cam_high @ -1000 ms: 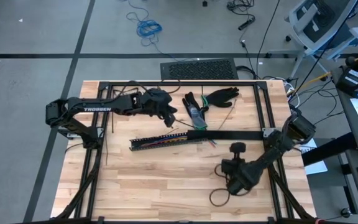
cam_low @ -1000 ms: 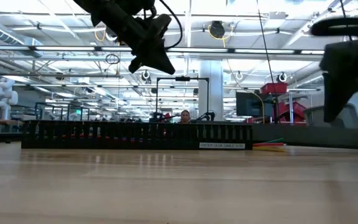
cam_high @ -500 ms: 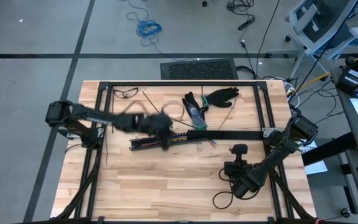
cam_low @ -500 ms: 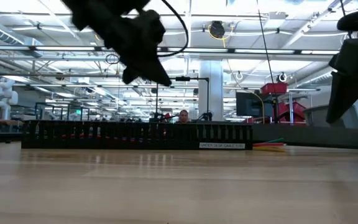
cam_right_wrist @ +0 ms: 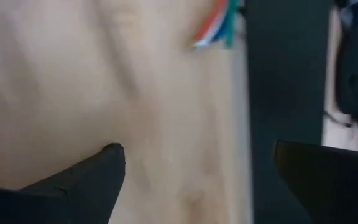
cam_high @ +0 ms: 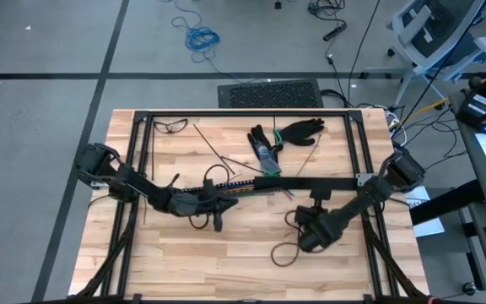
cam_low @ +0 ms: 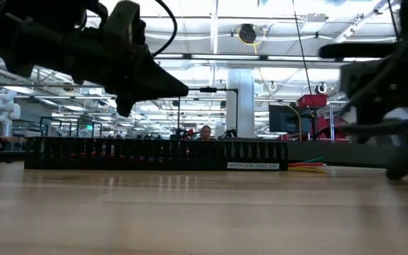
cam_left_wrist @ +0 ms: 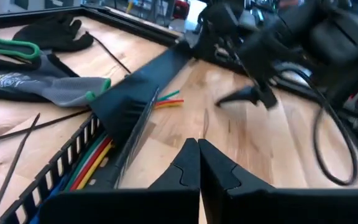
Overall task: Ziptie cables
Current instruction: Close the black cable duct
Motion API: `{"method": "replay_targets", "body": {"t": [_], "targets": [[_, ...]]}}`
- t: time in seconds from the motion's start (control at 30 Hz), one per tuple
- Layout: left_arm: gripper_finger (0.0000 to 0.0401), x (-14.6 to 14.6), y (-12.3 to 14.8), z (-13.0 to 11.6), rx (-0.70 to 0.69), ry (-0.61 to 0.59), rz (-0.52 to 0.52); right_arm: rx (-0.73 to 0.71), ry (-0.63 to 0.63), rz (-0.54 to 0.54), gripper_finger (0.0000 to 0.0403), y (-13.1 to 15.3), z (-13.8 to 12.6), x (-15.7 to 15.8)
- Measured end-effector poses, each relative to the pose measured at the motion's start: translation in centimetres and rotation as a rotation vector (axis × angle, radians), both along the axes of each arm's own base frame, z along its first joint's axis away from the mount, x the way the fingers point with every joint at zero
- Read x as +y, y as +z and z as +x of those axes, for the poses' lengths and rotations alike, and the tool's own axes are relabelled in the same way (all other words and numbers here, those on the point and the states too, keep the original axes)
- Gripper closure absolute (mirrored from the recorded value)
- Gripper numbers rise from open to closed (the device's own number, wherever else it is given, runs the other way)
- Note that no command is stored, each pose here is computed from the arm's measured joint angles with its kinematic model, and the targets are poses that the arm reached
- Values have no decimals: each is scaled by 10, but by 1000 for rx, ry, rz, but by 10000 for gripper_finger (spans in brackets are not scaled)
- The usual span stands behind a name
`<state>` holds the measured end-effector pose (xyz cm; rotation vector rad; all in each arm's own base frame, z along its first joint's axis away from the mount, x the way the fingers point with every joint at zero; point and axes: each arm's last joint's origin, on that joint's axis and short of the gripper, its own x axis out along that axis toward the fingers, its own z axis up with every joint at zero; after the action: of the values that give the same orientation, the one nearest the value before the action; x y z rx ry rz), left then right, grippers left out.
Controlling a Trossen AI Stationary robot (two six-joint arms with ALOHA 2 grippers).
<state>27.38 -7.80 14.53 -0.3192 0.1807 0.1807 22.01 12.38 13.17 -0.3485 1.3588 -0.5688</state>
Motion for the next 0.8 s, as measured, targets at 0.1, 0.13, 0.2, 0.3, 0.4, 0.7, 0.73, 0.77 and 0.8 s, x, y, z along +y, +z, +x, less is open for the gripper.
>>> {"method": "replay_targets", "body": {"t": [0.1, 0.13, 0.2, 0.3, 0.4, 0.7, 0.73, 0.77, 0.8], "targets": [[401, -1, -5, 1, 23, -21, 55, 17, -19, -36, 12, -1, 7, -16], [401, -1, -7, 0, 35, -27, 67, 20, -22, -48, 12, -1, 10, -21], [401, -1, -9, -1, 49, -51, 91, 29, -29, -62, 12, -1, 14, -30], [401, -2, -11, -3, 74, -80, 133, 32, -40, -84, 12, -3, 19, -40], [401, -1, -17, -9, 102, -84, 154, 36, -23, -120, 12, -3, 22, -47], [401, 7, -47, -29, 219, -3, 193, 12, -42, -159, 12, -11, 22, -64], [401, 8, -48, -29, 216, 9, 188, 16, -35, -162, 12, -12, 22, -64], [401, 8, -49, -29, 217, 14, 184, 20, -28, -165, 12, -12, 22, -64], [401, 8, -51, -29, 221, 18, 187, 25, -20, -167, 12, -12, 22, -64]]}}
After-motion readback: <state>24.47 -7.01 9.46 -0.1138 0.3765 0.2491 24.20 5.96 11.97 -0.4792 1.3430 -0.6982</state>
